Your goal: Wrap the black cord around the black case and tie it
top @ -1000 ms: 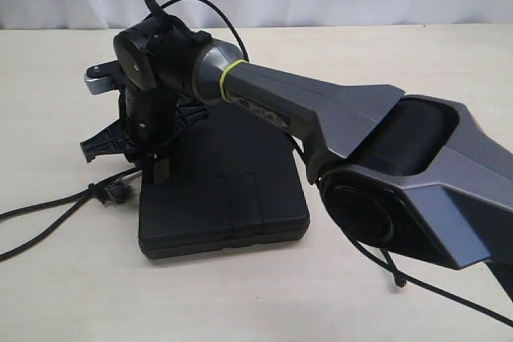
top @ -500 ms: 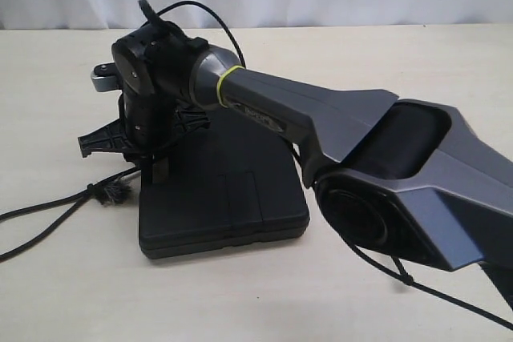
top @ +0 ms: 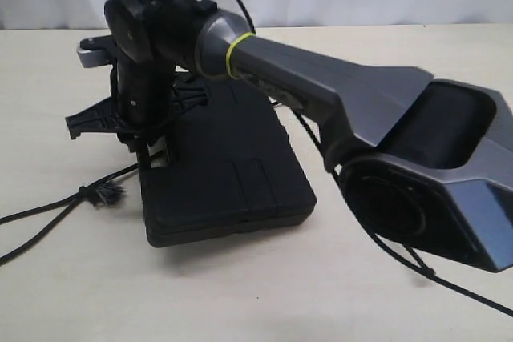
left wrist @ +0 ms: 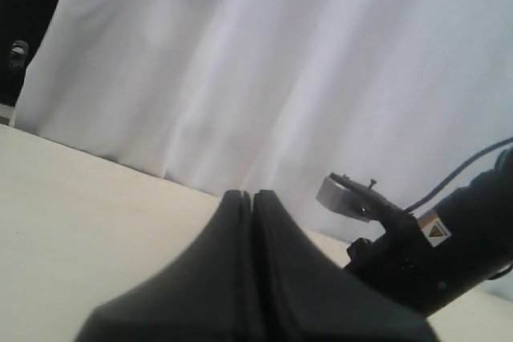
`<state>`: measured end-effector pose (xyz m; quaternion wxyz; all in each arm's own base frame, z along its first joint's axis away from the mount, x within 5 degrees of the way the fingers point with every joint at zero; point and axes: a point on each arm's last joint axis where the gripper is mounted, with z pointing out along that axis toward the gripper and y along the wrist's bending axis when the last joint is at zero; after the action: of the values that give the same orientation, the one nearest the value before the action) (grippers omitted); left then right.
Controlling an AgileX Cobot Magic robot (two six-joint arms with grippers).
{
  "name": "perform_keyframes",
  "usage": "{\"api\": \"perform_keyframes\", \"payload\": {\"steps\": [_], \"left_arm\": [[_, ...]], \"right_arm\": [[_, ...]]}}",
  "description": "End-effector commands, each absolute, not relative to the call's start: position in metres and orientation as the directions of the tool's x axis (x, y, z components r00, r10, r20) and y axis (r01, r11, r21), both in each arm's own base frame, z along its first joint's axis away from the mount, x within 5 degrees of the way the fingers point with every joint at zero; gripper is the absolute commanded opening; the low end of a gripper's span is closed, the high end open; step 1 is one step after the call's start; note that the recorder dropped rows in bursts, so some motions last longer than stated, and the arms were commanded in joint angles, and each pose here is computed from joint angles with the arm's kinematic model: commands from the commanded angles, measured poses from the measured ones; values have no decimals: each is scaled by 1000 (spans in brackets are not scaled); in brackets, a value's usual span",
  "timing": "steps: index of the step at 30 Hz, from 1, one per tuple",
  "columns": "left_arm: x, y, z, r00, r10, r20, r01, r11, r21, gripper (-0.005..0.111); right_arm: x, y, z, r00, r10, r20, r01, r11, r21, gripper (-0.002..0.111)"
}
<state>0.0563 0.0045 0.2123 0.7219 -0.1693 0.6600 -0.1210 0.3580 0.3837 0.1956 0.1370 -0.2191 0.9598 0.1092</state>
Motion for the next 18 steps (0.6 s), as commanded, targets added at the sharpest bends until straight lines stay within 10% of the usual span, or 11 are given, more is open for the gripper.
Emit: {"api": "perform_keyframes", "payload": {"steps": [1, 18], "left_arm": [[55, 8, 218, 185, -463, -867, -42, 878, -478, 0], [49, 6, 270, 265, -524, -810, 39, 845, -534, 0]], "right_arm": [[348, 378, 256, -774, -469, -425, -579, 796, 176, 4], [367, 324, 316, -769, -415, -486, -557, 808, 192, 4]]}}
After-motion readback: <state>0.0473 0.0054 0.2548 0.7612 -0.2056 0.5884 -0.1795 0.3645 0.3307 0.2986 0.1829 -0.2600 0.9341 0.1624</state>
